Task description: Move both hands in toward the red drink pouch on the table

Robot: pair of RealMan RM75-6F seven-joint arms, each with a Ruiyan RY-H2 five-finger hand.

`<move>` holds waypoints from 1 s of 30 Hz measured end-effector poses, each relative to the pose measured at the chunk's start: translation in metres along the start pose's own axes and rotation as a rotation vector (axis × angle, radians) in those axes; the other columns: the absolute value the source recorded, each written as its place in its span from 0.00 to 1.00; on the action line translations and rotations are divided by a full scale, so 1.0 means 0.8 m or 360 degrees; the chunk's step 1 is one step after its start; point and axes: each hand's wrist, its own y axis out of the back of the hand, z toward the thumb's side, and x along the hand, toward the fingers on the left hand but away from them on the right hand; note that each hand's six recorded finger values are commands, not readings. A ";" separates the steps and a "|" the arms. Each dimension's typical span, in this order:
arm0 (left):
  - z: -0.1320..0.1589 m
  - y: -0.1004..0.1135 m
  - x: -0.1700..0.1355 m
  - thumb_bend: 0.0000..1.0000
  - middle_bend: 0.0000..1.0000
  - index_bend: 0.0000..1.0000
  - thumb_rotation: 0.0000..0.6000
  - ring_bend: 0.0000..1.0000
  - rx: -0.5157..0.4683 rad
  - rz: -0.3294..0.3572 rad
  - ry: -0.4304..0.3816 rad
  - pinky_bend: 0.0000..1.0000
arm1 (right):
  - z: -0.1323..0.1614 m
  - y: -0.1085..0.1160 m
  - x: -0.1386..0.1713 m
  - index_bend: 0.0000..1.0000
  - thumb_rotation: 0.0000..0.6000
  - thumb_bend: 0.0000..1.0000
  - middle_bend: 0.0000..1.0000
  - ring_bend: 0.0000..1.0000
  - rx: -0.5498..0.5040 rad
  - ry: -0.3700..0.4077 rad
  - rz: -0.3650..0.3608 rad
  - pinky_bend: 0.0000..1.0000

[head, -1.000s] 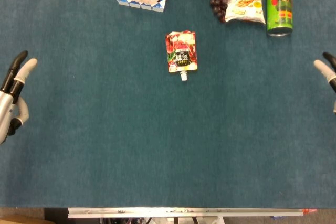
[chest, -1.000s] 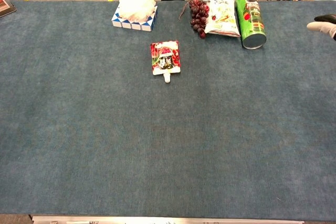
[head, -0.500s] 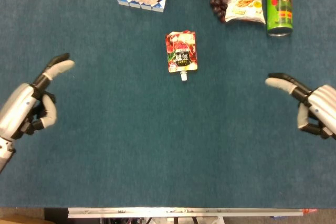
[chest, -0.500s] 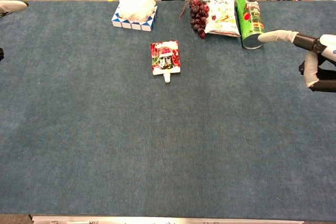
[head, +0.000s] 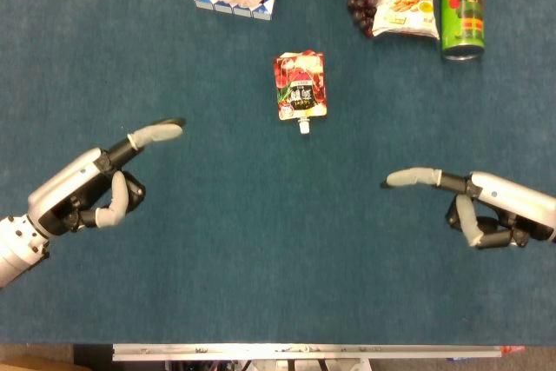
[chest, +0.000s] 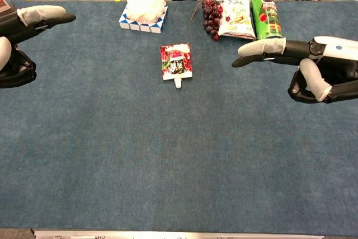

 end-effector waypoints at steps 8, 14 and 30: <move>-0.004 -0.003 -0.003 0.95 0.00 0.08 1.00 0.90 -0.0116 -0.0132 0.0015 0.99 | 0.016 -0.009 -0.010 0.12 1.00 1.00 0.15 0.97 -0.0092 0.0099 0.0239 1.00; -0.002 -0.007 -0.003 0.95 0.00 0.08 1.00 0.90 -0.0157 -0.0176 -0.0005 0.99 | 0.012 -0.009 -0.011 0.12 1.00 1.00 0.16 0.97 -0.0101 0.0080 0.0273 1.00; 0.004 -0.016 -0.007 0.96 0.00 0.08 1.00 0.91 -0.0269 -0.0315 -0.0007 0.99 | 0.008 -0.002 -0.005 0.12 1.00 1.00 0.17 0.97 -0.0115 0.0058 0.0258 1.00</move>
